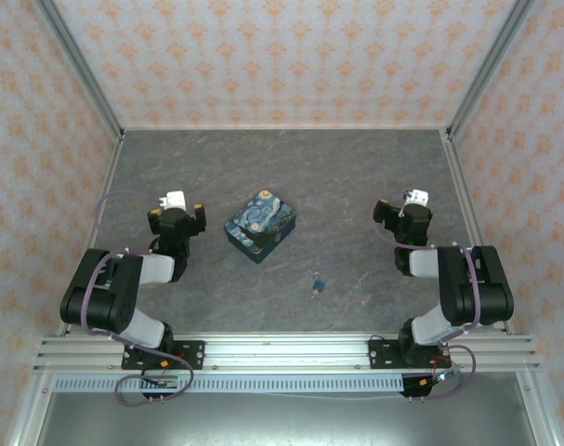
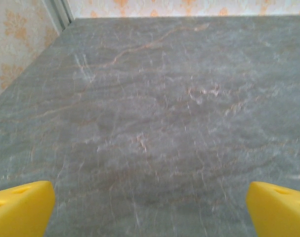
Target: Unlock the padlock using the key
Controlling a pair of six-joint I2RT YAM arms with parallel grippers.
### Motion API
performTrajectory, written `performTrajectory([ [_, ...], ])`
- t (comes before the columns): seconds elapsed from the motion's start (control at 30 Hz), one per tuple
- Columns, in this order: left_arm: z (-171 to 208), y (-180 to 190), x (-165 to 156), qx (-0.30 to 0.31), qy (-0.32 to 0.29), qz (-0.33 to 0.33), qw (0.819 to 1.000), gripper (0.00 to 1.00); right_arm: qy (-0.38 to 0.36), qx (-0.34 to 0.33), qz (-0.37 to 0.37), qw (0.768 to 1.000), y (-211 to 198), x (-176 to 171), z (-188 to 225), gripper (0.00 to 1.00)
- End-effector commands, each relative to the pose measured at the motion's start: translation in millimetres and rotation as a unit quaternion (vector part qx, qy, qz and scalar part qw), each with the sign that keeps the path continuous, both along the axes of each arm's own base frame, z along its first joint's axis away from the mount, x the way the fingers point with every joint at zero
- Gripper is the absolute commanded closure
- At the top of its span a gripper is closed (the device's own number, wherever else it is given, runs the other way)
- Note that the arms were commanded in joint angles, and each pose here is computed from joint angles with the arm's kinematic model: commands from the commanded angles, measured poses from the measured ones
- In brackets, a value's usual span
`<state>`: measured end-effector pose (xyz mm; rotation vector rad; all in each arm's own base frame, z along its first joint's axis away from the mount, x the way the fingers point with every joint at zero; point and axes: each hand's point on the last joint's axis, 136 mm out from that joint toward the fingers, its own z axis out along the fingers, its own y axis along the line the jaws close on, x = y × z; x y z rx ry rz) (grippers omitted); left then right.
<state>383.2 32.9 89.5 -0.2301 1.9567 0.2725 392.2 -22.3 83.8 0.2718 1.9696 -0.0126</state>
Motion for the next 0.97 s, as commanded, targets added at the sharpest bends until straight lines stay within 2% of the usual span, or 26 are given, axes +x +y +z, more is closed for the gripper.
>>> performTrajectory([
  [0.0,6.4,-0.9,6.3,-0.009,-0.005,-0.011,1.0,0.0,-0.004,-0.003,0.003,1.0,-1.7,2.3,3.6,0.01],
  [0.93,6.4,-1.0,6.6,-0.008,-0.005,-0.011,1.0,0.0,-0.004,-0.008,0.001,1.0,-1.4,2.8,4.3,0.01],
])
